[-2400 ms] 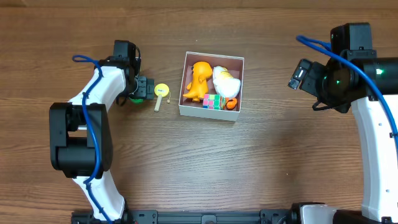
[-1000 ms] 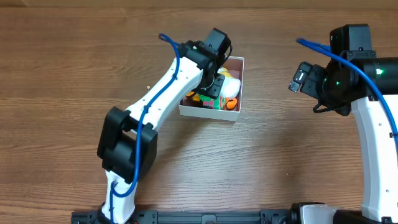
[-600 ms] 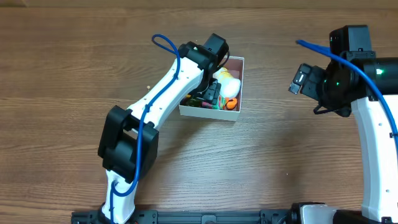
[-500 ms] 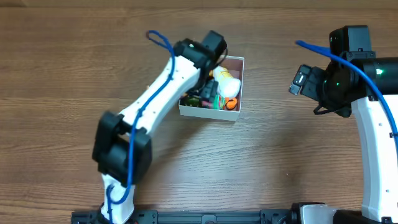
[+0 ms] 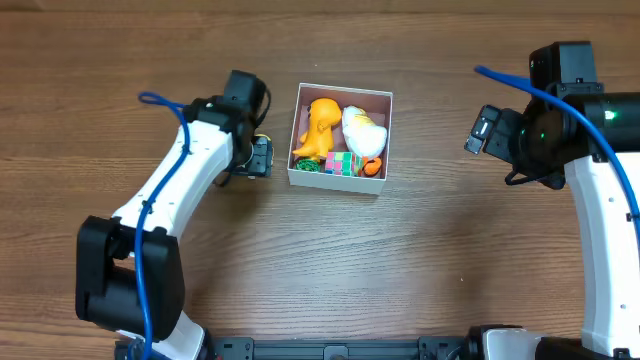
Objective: Pack container
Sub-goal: 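Place the green round toy into the box beside the cube, then grasp the yellow ball-on-stick toy by its handle with left gripper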
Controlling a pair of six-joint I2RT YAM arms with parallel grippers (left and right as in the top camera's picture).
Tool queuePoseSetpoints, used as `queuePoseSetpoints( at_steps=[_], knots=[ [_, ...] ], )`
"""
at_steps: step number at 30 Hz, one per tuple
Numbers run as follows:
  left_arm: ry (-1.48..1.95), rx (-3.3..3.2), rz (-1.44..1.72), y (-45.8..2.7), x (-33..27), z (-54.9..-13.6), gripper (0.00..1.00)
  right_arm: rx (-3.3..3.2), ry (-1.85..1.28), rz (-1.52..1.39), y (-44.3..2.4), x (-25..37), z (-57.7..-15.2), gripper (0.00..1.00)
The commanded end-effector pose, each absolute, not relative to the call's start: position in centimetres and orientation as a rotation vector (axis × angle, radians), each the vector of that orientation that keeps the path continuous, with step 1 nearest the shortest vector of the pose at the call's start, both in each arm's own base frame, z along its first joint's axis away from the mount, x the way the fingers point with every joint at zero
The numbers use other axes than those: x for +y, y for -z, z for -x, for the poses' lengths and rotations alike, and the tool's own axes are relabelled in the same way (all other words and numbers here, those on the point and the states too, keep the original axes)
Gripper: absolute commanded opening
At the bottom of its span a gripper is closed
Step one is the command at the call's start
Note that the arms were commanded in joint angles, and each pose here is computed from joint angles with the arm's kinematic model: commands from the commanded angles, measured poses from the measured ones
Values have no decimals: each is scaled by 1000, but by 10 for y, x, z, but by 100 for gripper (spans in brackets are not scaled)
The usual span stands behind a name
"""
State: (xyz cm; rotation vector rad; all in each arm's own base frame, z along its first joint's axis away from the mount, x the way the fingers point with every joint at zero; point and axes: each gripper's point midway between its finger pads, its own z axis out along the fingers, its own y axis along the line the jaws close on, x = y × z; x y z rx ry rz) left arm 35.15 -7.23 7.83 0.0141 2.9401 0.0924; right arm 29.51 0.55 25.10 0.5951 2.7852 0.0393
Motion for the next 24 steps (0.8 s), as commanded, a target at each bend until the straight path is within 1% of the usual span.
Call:
queuePoseSetpoints(
  at_steps=[1,6,13,16,18,20,23,24],
  knots=[
    [47,2921,-121,-59,-82,-350,71,2763,-24,-593,-256,2,-296,100],
    [62,2872,-202,-34,-87,-363,72,2762,-25,-592,-256,2,-296,100],
    [47,2883,-225,-3,-88,-374,66,2771,-22,-594,-256,2,-294,100],
    [42,2894,-231,1,-87,-373,54,2771,-22,-594,-256,2,-294,100],
    [39,2916,-233,9,-87,-370,53,2771,-21,-594,-256,2,-294,100],
    [34,2953,-236,21,-86,-365,50,2772,-21,-594,-256,2,-294,100],
    [30,2971,-239,27,-85,-362,37,2774,-21,-594,-255,2,-293,100],
    [26,2968,-239,26,-85,-363,31,2774,-20,-594,-255,2,-293,100]
  ],
)
